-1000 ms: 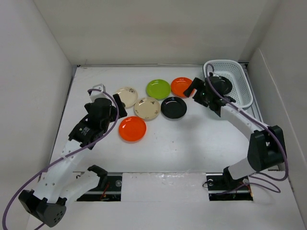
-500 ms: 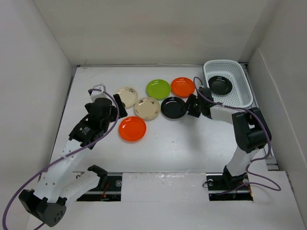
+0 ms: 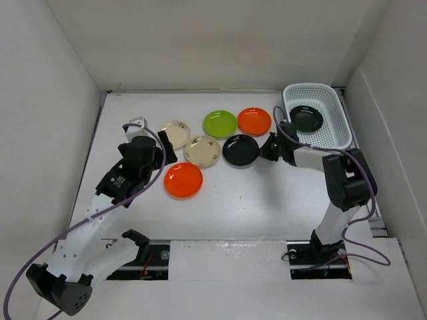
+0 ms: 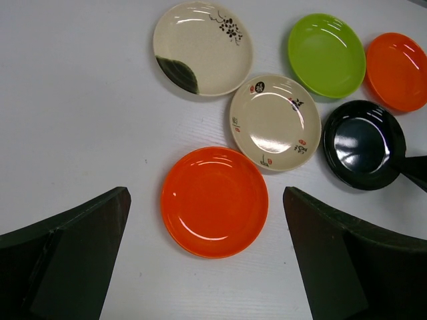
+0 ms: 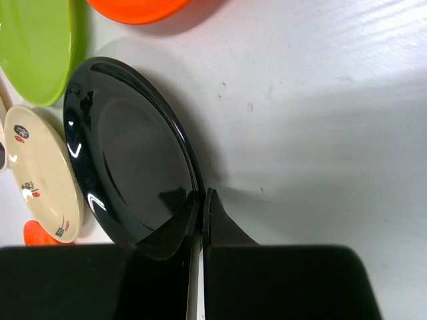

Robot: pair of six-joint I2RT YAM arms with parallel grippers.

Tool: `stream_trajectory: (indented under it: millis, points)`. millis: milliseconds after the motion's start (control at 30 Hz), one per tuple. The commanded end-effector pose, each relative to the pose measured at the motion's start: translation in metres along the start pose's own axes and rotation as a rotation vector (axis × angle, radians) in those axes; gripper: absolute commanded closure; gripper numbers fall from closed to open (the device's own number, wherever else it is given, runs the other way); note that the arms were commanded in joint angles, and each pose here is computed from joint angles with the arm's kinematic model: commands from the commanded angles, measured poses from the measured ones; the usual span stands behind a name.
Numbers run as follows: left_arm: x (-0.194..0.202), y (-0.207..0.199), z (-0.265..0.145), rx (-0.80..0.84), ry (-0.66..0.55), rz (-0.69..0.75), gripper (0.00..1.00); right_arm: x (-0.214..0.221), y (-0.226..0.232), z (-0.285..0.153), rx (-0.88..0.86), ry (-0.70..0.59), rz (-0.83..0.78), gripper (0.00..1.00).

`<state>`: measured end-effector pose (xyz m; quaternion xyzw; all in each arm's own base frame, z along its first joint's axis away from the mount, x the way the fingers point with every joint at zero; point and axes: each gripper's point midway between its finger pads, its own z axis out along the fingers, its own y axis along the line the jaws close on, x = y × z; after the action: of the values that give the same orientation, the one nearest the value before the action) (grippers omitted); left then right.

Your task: Place the plates into the plastic bin on the countertop

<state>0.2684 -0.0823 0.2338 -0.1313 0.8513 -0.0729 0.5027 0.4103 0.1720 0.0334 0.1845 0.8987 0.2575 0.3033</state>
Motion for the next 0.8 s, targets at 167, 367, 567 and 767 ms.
stream_trajectory:
  millis: [167, 367, 567, 767]
  points:
    - [-0.005, -0.003, 0.000, 0.016, -0.022, -0.001, 0.00, -0.065, 0.034, -0.100, 0.000, -0.242, 0.000, 1.00]
    - [-0.005, -0.003, 0.000, 0.016, -0.022, -0.001, 0.00, -0.162, 0.035, -0.172, 0.019, -0.464, 0.048, 1.00]
    - [-0.005, -0.003, 0.000, 0.016, -0.022, -0.001, 0.00, -0.238, -0.045, -0.165, 0.220, -0.538, 0.228, 1.00]
    - [-0.011, -0.004, -0.004, 0.029, -0.043, -0.012, 0.00, -0.273, -0.107, -0.142, 0.266, -0.563, 0.357, 1.00]
